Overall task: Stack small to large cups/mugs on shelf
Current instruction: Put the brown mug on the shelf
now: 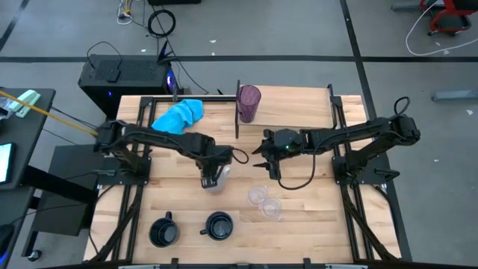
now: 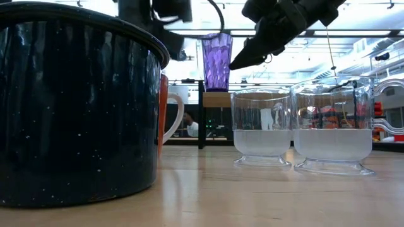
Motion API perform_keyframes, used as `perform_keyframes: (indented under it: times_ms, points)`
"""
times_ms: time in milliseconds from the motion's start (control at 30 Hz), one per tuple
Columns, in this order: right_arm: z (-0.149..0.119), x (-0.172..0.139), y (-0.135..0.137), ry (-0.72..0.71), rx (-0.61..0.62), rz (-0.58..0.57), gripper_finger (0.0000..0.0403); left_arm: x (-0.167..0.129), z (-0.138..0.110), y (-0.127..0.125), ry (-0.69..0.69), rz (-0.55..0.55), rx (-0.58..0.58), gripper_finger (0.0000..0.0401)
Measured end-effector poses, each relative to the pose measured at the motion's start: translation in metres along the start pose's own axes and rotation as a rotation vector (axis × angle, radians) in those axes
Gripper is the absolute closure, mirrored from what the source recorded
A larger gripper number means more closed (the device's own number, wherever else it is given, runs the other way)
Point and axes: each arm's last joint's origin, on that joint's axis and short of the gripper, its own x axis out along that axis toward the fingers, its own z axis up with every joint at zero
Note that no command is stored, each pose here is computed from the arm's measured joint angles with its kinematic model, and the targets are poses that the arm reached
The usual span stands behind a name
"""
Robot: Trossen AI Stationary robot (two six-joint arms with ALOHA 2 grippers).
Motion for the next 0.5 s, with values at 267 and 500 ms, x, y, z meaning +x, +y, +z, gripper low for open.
perform_keyframes:
  times_ms: [267, 500]
  points:
    - [-0.004, 0.000, 0.000, 0.041, 0.009, 0.002, 0.0186, 0.012, 0.007, -0.002, -0.013, -0.004, 0.012, 0.0340]
    - [-0.008, -0.010, 0.001, 0.102, 0.033, 0.006, 0.0188, 0.012, 0.013, -0.002, -0.072, 0.011, 0.036, 0.0372]
